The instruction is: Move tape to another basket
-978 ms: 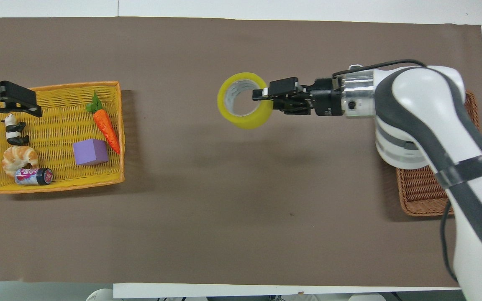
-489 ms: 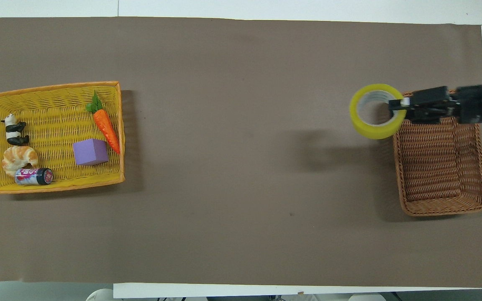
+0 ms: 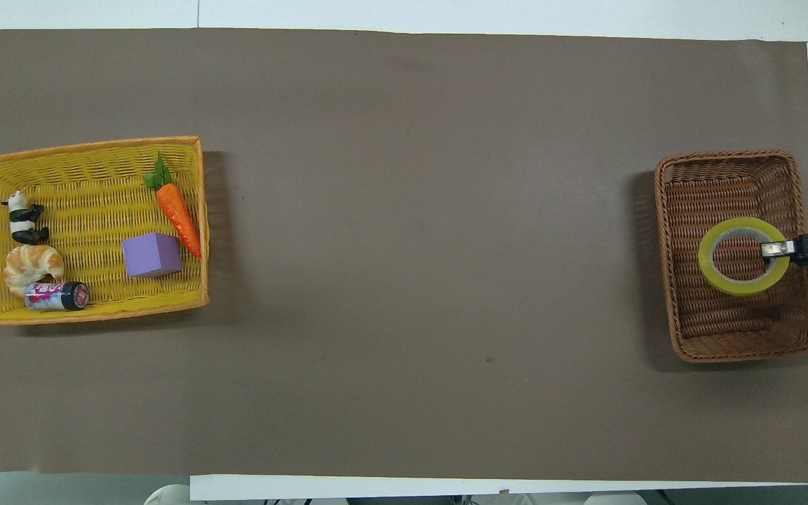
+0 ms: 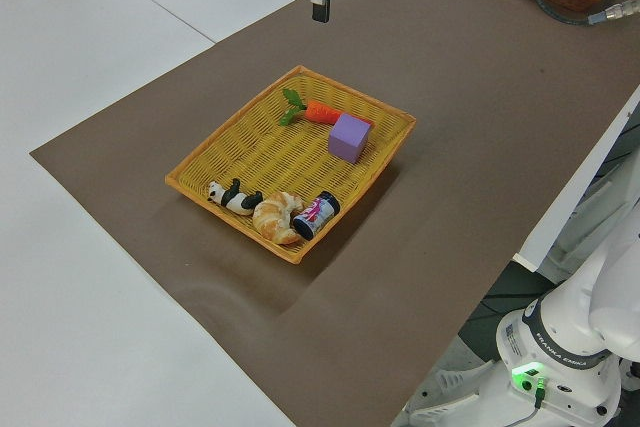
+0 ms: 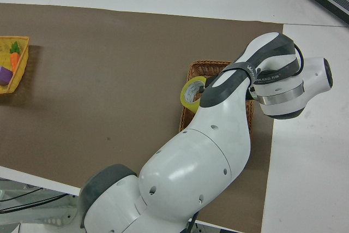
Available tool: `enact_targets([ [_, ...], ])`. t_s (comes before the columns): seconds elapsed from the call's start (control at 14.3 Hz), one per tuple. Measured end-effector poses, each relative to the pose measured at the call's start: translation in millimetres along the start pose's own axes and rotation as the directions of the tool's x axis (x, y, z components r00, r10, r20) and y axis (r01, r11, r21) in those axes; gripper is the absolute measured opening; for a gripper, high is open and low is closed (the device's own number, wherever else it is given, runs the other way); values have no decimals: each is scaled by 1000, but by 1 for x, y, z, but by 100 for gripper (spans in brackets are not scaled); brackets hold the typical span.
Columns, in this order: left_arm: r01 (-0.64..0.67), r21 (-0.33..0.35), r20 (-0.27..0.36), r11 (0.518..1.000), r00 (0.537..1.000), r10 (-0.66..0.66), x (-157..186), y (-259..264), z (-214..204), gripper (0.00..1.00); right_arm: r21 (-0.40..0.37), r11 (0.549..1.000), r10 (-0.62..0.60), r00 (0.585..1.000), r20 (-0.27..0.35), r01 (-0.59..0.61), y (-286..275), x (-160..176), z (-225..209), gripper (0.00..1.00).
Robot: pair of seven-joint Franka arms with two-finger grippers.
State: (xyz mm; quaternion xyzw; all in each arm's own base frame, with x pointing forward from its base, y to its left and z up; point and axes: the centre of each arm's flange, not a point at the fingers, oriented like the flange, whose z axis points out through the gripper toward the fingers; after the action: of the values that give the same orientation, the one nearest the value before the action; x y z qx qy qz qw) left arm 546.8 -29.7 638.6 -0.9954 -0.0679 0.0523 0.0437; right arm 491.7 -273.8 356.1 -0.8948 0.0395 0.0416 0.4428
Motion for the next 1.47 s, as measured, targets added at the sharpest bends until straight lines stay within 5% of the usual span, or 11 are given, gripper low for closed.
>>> enact_targets([
  [0.77, 1, 14, 44, 1000, 999, -2, 5, 0, 13, 100, -35, 995, -91, 994, 66, 94, 47, 4, 26, 53],
  [1.12, -11, 17, 55, 1000, 998, 10, -2, 5, 15, 100, -81, 971, -218, 974, 64, 223, 41, 17, 30, 100],
  [1.33, -10, 18, 59, 1000, 998, 9, -5, 4, 16, 100, -160, 935, -298, 947, 122, 315, 12, 31, 26, 100],
  [1.47, 0, 17, 60, 1000, 998, -1, -4, -1, 16, 100, -308, 847, -382, 899, 215, 433, -45, 47, 17, 100],
])
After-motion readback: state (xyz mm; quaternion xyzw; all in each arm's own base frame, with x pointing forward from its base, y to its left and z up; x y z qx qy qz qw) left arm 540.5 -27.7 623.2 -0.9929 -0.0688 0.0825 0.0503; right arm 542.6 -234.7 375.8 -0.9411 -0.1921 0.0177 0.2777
